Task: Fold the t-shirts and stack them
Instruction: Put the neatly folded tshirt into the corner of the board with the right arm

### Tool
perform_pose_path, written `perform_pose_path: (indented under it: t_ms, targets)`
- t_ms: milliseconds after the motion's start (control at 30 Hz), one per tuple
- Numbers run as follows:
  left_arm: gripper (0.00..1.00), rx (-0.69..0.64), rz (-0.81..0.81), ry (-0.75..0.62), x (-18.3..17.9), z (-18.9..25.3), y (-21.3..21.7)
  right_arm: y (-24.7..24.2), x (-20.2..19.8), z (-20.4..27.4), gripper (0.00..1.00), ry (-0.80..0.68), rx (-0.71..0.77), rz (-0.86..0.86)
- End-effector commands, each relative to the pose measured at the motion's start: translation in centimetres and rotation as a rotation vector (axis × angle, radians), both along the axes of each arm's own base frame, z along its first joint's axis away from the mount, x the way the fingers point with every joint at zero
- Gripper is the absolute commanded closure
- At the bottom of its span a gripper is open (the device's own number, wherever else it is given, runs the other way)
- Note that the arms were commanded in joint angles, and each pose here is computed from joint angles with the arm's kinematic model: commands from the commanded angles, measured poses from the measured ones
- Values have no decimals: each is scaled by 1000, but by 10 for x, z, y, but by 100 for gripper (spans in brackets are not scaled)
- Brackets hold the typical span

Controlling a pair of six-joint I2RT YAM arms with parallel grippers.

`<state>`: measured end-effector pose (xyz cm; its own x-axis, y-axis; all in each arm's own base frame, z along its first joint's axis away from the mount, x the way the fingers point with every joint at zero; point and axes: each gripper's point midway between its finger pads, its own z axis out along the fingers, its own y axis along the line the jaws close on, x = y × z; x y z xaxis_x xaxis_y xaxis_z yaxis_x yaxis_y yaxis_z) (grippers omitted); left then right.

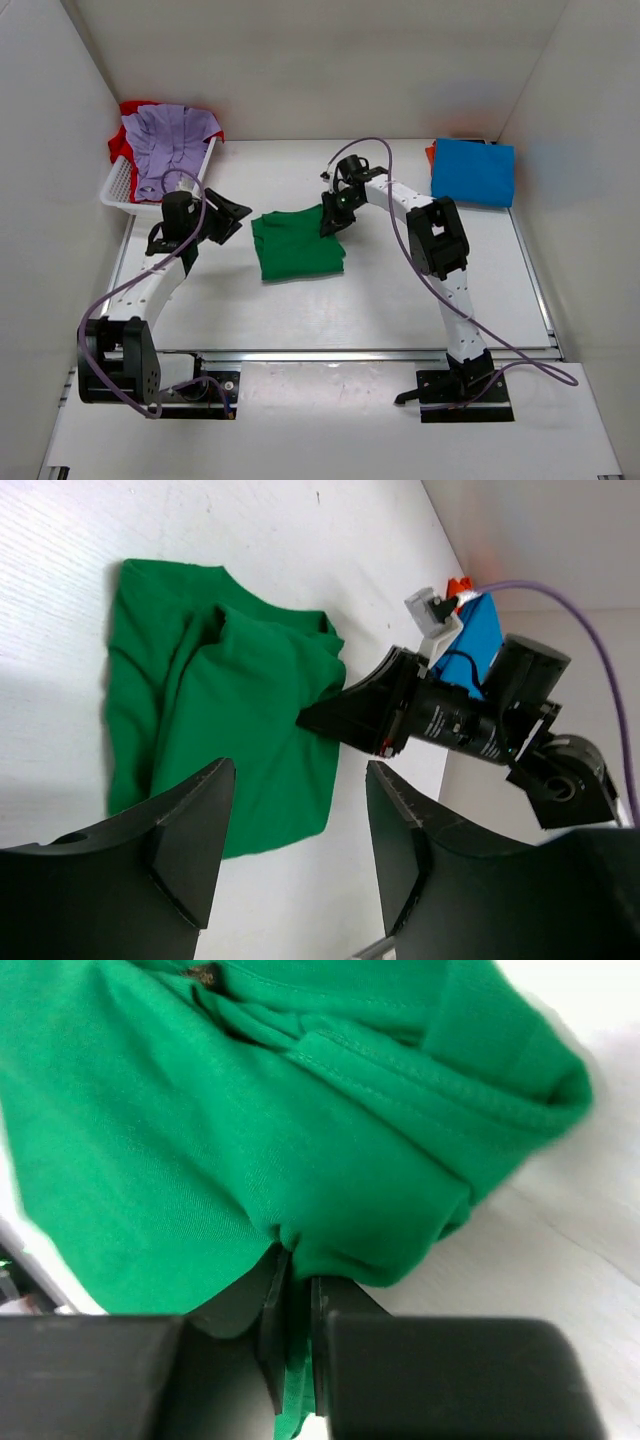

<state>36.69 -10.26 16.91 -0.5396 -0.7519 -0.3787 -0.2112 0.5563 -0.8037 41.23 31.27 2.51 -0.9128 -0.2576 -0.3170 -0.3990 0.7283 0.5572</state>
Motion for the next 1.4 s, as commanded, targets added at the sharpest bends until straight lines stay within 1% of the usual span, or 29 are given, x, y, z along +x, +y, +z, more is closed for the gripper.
perform_pose_path:
  t_ms: [0, 33, 67, 100, 167, 233, 267, 300, 367, 433, 533, 567, 600, 633, 700, 767, 800, 867, 967, 1000, 1033, 1067, 1100, 1133, 1167, 1233, 1267, 1300, 1367]
  targets:
    - [35, -35, -37, -17, -10, 6, -8, -44, 10, -16, 100, -49, -245, -13]
    - [34, -36, -47, -6, -15, 2, -11, -61, 26, -6, 100, -126, -326, -33]
    - [34, -39, -46, -7, -15, 0, -11, -67, 40, 13, 100, -198, -340, -50]
    - [34, -42, -56, -6, -19, -2, -14, -81, 52, 20, 100, -266, -404, -60]
    - [34, -47, -59, -2, -24, -6, -15, -110, 79, 56, 100, -451, -516, -66]
    - [34, -52, -59, -8, -25, -6, -15, -135, 98, 83, 100, -557, -573, -113]
    - [35, -47, -74, -12, -28, -7, -19, -146, 105, 96, 100, -619, -599, -121]
    - [35, -47, -71, 1, -30, -11, -18, -162, 114, 115, 100, -671, -611, -168]
    - [35, -42, -88, -24, -27, -8, -22, -183, 124, 135, 99, -711, -597, -215]
    - [34, -42, -97, -21, -28, -13, -23, -218, 139, 164, 100, -766, -588, -299]
    - [35, -44, -99, -23, -30, -17, -24, -257, 155, 193, 100, -815, -576, -368]
    - [35, -43, -111, -29, -32, -17, -27, -278, 158, 197, 100, -810, -573, -397]
    - [35, -36, -103, -17, -33, -22, -25, -284, 162, 204, 100, -816, -558, -403]
    - [35, -39, -103, -16, -33, -22, -25, -307, 167, 205, 100, -809, -564, -436]
    - [35, -38, -107, -7, -34, -26, -25, -339, 173, 201, 100, -788, -573, -481]
    - [35, -25, -105, 0, -35, -29, -23, -378, 181, 197, 100, -773, -549, -535]
    - [34, -23, -105, -2, -33, -27, -22, -386, 188, 191, 100, -761, -531, -546]
    - [34, -8, -114, 1, -33, -27, -21, -423, 196, 185, 100, -746, -535, -600]
    - [34, 16, -106, -2, -30, -25, -18, -456, 218, 183, 100, -779, -566, -636]
    - [34, 22, -107, -9, -29, -24, -17, -459, 223, 185, 100, -804, -571, -633]
    - [31, 25, -108, -16, -29, -22, -18, -469, 225, 181, 100, -812, -582, -652]
    - [31, 32, -112, 20, -33, -30, -18, -474, 224, 167, 100, -792, -598, -655]
    - [27, 40, -105, 14, -31, -28, -15, -477, 228, 166, 99, -812, -617, -662]
    - [18, 46, -112, 8, -32, -28, -17, -485, 229, 168, 96, -820, -660, -686]
    - [2, 56, -116, -6, -30, -25, -17, -486, 231, 167, 84, -822, -682, -700]
    - [2, 72, -122, -12, -31, -23, -16, -489, 231, 183, 55, -846, -730, -732]
    - [1, 78, -136, -26, -31, -20, -17, -485, 230, 196, 48, -865, -725, -752]
    - [1, 105, -152, -46, -31, -17, -17, -487, 226, 194, 31, -848, -739, -773]
    - [1, 136, -195, -67, -33, -12, -21, -483, 215, 231, 7, -884, -721, -809]
